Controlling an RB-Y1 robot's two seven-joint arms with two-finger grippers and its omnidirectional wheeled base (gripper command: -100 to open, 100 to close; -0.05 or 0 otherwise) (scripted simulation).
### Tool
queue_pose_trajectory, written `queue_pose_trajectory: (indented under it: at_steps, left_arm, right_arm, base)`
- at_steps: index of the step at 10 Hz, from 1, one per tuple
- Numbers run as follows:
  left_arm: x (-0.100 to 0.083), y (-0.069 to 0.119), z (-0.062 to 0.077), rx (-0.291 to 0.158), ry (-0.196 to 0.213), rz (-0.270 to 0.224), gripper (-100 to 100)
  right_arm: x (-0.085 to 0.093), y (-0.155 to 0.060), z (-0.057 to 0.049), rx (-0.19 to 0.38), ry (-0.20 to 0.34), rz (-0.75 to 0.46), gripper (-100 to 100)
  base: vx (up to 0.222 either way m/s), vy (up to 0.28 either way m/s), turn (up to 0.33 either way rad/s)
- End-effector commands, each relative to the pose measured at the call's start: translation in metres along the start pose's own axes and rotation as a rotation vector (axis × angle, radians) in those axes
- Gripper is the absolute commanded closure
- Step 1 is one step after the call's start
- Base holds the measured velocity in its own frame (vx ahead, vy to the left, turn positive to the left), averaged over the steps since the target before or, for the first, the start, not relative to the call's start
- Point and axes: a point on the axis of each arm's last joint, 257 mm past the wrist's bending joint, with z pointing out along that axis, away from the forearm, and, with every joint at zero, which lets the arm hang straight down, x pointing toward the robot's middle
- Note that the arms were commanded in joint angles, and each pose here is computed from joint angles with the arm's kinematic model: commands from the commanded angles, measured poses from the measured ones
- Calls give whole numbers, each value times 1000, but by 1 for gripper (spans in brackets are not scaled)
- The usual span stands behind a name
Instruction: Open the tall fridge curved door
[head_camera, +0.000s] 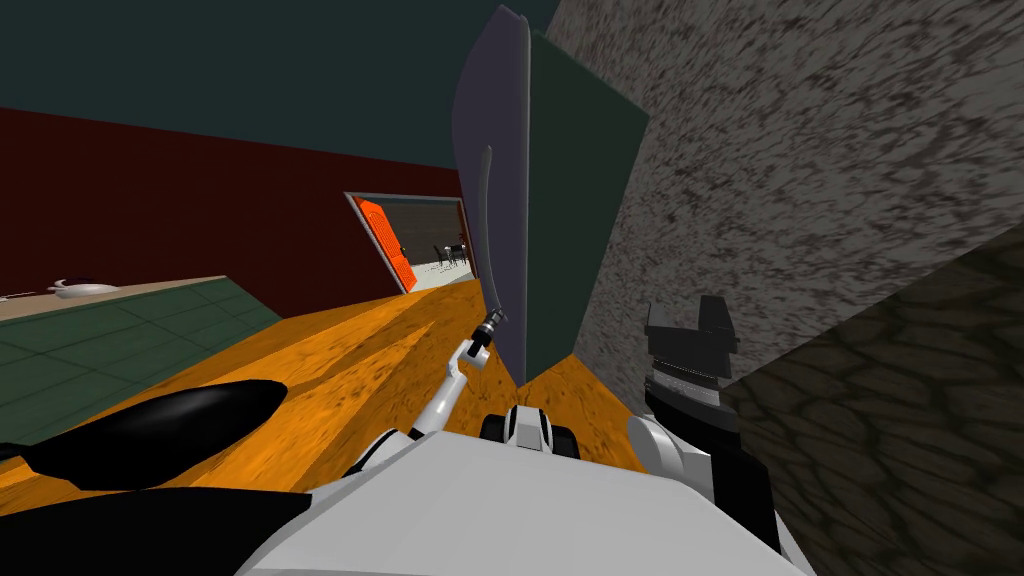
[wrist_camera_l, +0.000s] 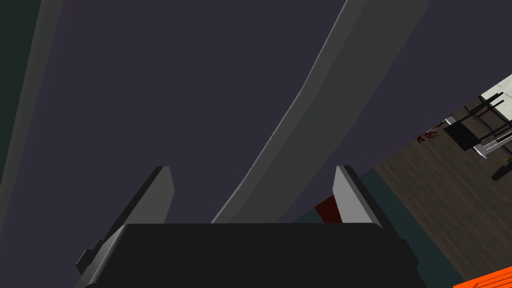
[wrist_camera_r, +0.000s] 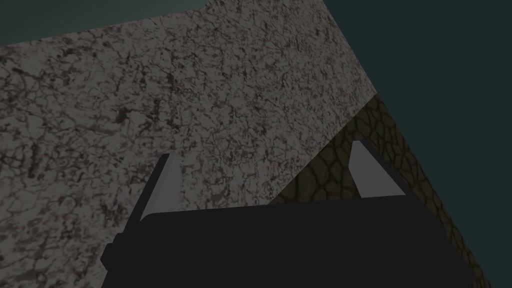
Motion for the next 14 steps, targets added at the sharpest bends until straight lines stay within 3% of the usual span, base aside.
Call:
queue_pose_trajectory:
  at_steps: [1,4,7,8,9,11,12,14]
  left_arm:
    - [-15,2,7,-19,-2,31,-100]
    - [-22,2,11,-27,-4,48,-100]
    - [-52,29,18,-81,-44,56,-100]
    - [-44,25,16,-76,-33,55,-100]
    - [-39,17,15,-58,-26,54,100]
    - [-22,2,11,-29,-4,49,100]
    - [-31,7,13,-35,-16,57,100]
    - [-26,-3,14,-12,-3,54,100]
  right_arm:
    - [0,0,0,0,0,0,0]
    - [0,0,0,0,0,0,0]
    - [0,0,0,0,0,0,0]
    - [0,0,0,0,0,0,0]
    - [0,0,0,0,0,0,0]
    - [0,0,0,0,0,0,0]
    - [0,0,0,0,0,0,0]
    - [0,0,0,0,0,0,0]
  base:
    - [-34,-7,4]
    - [-26,-3,3]
    - [-9,-1,-217]
    - [-18,3,-25]
    - [6,3,225]
    - [27,2,224]
    - [13,2,27]
    - [-41,214,-114]
